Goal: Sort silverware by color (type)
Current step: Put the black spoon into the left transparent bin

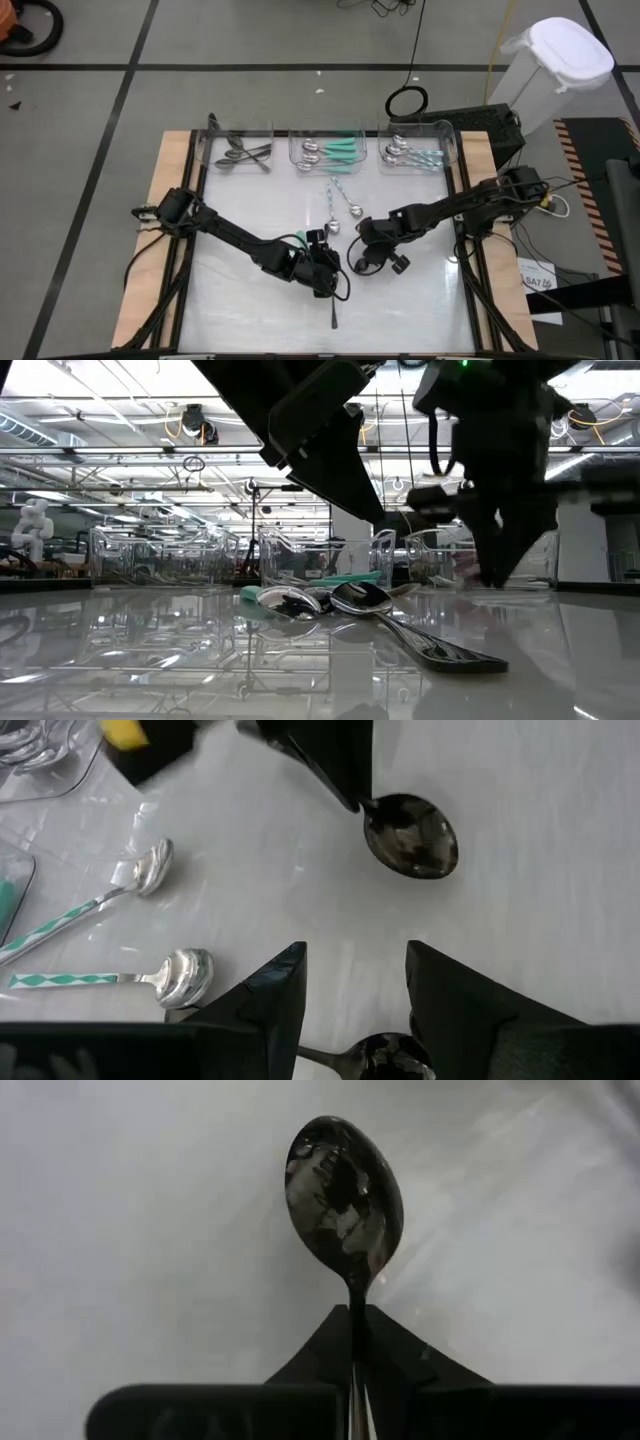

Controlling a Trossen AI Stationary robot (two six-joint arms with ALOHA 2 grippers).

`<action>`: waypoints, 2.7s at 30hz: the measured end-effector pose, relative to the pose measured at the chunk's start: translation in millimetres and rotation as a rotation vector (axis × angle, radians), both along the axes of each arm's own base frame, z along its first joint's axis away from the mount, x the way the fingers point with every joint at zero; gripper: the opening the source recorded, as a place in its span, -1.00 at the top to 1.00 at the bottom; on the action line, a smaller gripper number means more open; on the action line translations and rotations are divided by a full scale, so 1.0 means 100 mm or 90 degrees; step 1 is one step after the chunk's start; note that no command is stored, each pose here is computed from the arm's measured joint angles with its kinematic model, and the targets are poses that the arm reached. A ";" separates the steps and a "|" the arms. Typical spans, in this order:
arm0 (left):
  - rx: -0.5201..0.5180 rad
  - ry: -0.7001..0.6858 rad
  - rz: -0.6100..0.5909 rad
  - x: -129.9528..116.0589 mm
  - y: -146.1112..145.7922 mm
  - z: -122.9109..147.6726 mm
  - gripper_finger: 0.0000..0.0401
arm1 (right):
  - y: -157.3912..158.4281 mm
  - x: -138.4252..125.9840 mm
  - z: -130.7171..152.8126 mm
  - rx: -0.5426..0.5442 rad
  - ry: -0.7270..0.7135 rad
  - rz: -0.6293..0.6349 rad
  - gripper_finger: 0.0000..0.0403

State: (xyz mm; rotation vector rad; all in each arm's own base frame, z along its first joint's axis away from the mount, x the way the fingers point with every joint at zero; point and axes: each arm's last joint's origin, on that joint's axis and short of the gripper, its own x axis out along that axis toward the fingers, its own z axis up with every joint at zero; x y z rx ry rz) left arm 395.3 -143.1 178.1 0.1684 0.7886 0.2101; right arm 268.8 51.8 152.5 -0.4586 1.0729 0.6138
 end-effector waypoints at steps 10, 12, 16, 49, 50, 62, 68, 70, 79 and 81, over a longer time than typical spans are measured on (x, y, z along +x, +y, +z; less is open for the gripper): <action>-0.005 -0.012 -0.002 0.01 -0.02 0.01 0.14 | -0.03 -0.16 0.00 0.111 0.003 -0.235 0.96; -0.005 -0.013 -0.004 0.00 -0.03 0.02 0.14 | -0.03 -0.17 -0.05 0.126 -0.010 -0.262 0.96; -0.005 -0.020 -0.014 0.00 -0.07 0.03 0.14 | -0.04 -0.17 -0.08 0.137 -0.026 -0.323 0.96; 0.204 -0.070 0.021 0.00 -0.18 0.02 -0.40 | -0.03 0.01 0.08 0.273 -0.129 -0.424 0.94; 0.211 -0.067 0.018 0.01 -0.18 -0.01 -0.40 | -0.03 0.02 0.08 0.276 -0.137 -0.423 0.94; 0.307 -0.068 0.090 -0.03 -0.20 -0.07 -0.16 | -0.17 0.10 0.15 0.282 -0.206 -0.419 0.94; 0.333 -0.063 0.116 -0.05 -0.17 -0.08 0.24 | -0.19 0.11 0.15 0.277 -0.213 -0.413 0.94; 0.346 -0.057 0.120 -0.06 -0.16 -0.09 0.36 | -0.19 0.11 0.16 0.278 -0.214 -0.414 0.94; 0.346 -0.054 0.124 -0.07 -0.16 -0.09 0.77 | -0.18 0.11 0.16 0.281 -0.217 -0.412 0.92; 0.344 -0.058 0.126 -0.07 -0.16 -0.09 0.87 | -0.18 0.11 0.16 0.281 -0.216 -0.412 0.88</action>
